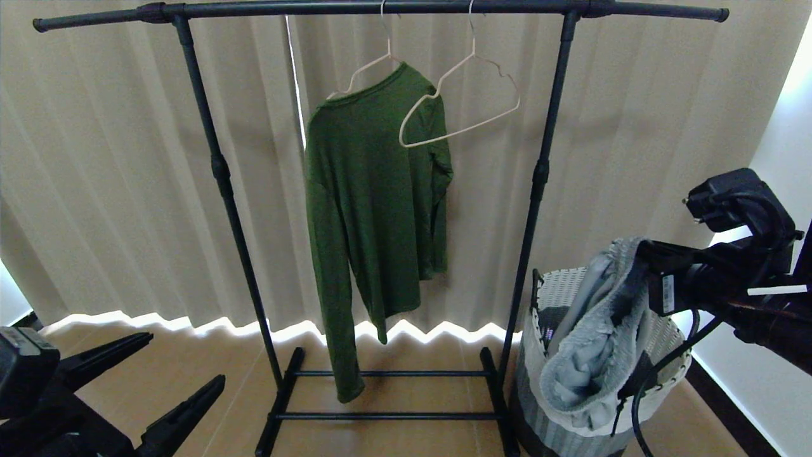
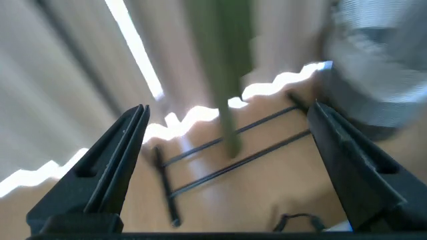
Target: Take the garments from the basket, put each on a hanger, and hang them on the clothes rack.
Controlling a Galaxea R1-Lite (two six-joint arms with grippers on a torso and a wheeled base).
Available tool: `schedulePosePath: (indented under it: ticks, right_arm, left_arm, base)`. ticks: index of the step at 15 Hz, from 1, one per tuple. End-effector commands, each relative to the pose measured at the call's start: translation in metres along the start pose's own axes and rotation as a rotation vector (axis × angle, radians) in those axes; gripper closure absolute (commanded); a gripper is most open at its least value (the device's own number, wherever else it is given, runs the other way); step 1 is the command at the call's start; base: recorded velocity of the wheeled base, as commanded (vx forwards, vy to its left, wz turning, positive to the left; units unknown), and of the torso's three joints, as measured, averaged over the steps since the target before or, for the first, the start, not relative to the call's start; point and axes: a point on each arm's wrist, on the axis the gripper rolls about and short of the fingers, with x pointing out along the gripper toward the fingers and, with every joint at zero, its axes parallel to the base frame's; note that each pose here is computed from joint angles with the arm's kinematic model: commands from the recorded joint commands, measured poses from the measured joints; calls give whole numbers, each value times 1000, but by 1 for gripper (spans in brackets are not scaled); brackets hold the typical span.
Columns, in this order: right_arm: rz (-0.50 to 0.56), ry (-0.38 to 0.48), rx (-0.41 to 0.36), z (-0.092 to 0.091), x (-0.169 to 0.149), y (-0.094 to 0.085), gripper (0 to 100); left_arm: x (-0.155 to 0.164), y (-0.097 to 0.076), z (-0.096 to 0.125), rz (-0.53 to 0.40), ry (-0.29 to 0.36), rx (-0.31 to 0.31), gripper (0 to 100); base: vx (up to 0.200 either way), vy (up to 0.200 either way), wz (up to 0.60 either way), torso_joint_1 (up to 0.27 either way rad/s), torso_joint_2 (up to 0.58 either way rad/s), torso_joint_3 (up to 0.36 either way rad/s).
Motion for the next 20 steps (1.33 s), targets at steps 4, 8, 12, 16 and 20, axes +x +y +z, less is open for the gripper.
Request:
schedulePosePath:
  ticks: [4, 8, 12, 16, 20]
  right_arm:
    - [124, -137, 50, 44, 5, 16, 100]
    - [276, -264, 71, 89, 4, 62, 100]
    - [413, -320, 155, 107, -15, 85, 100]
    - [515, -371, 180, 113, -27, 90, 100]
    - [555, -410, 202, 116, -32, 92, 100]
  left_arm:
    - [11, -34, 21, -296, -71, 59, 0]
    - [59, -64, 59, -420, -74, 1, 0]
    - [103, -105, 71, -518, 3, -137, 0]
    - [154, -134, 81, -529, 36, -234, 0]
    - [189, -139, 65, -456, 98, -264, 0]
  base:
    - [0, 0, 0, 0, 0, 0]
    - [0, 0, 0, 0, 0, 0]
    - [0, 0, 0, 0, 0, 0]
    - [0, 0, 0, 0, 0, 0]
    - [0, 0, 0, 0, 0, 0]
